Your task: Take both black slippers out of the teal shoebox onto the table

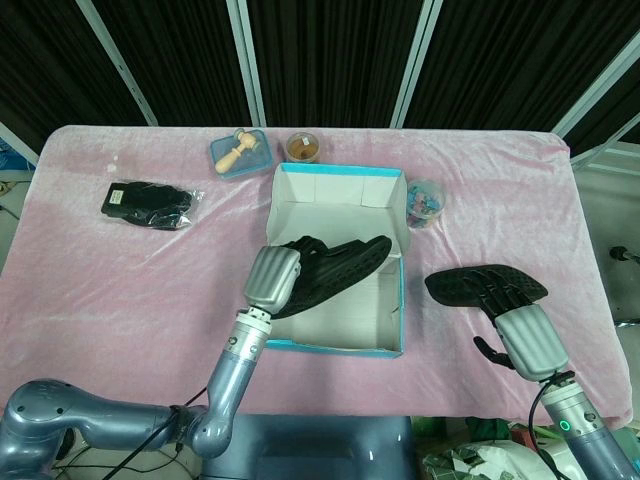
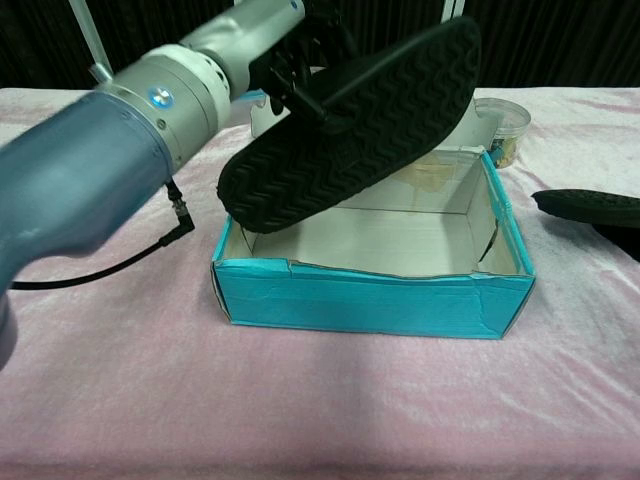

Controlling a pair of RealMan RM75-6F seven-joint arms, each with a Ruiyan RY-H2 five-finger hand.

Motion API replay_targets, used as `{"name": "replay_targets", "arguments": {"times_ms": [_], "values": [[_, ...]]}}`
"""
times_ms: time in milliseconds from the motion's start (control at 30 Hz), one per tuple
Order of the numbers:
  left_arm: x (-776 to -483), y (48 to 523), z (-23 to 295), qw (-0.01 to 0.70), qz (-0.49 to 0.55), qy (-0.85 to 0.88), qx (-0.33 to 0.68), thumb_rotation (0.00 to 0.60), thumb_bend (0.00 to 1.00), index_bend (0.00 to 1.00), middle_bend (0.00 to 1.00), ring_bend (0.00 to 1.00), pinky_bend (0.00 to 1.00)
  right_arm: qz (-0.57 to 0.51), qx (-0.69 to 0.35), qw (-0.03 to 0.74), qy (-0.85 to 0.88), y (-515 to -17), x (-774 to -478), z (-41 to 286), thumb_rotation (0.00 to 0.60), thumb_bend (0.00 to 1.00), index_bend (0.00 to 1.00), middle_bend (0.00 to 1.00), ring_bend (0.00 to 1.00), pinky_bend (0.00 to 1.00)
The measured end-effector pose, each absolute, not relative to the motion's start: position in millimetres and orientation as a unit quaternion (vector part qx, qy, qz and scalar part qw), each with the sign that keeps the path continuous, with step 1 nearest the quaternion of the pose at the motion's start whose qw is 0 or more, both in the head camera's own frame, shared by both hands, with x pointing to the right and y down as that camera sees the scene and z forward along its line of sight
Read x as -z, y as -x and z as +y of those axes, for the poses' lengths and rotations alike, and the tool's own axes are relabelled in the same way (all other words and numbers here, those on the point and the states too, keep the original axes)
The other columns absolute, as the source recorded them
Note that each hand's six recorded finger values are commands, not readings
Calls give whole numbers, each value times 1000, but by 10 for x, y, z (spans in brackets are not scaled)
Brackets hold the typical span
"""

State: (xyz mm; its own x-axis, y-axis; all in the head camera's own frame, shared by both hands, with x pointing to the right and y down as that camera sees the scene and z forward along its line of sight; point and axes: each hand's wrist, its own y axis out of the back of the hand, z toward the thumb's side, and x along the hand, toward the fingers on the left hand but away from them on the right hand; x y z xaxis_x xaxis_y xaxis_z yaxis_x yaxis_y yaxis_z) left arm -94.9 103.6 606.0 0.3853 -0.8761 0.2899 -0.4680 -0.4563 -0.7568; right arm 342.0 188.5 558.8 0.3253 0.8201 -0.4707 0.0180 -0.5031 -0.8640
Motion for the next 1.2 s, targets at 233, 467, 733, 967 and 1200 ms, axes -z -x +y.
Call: {"name": "replay_targets", "arguments": {"times_ms": [233, 467, 733, 967, 1200], "values": [[-5473, 1323, 985, 266, 489, 787, 266, 600, 253, 377, 494, 479, 635, -297, -499, 403, 708, -3417, -5606, 1848, 600, 216, 0, 62, 40, 224], [-5254, 2181, 955, 316, 515, 737, 303, 600, 253, 386, 497, 479, 621, -301, -497, 403, 707, -3449, -5623, 1810, 600, 216, 0, 62, 40, 225], [-5699, 3047, 1006, 398, 452, 637, 481, 600, 252, 388, 485, 473, 605, -300, -493, 401, 711, -3445, -5672, 1791, 600, 216, 0, 62, 40, 224], [-6158, 3449, 1108, 388, 398, 585, 591, 600, 251, 381, 482, 470, 602, -299, -493, 399, 712, -3460, -5695, 1793, 600, 217, 0, 62, 40, 224], [-6627, 3489, 1161, 365, 366, 569, 639, 600, 0, 89, 147, 29, 156, -303, -497, 394, 712, -3507, -5711, 1797, 600, 217, 0, 62, 40, 224]]}}
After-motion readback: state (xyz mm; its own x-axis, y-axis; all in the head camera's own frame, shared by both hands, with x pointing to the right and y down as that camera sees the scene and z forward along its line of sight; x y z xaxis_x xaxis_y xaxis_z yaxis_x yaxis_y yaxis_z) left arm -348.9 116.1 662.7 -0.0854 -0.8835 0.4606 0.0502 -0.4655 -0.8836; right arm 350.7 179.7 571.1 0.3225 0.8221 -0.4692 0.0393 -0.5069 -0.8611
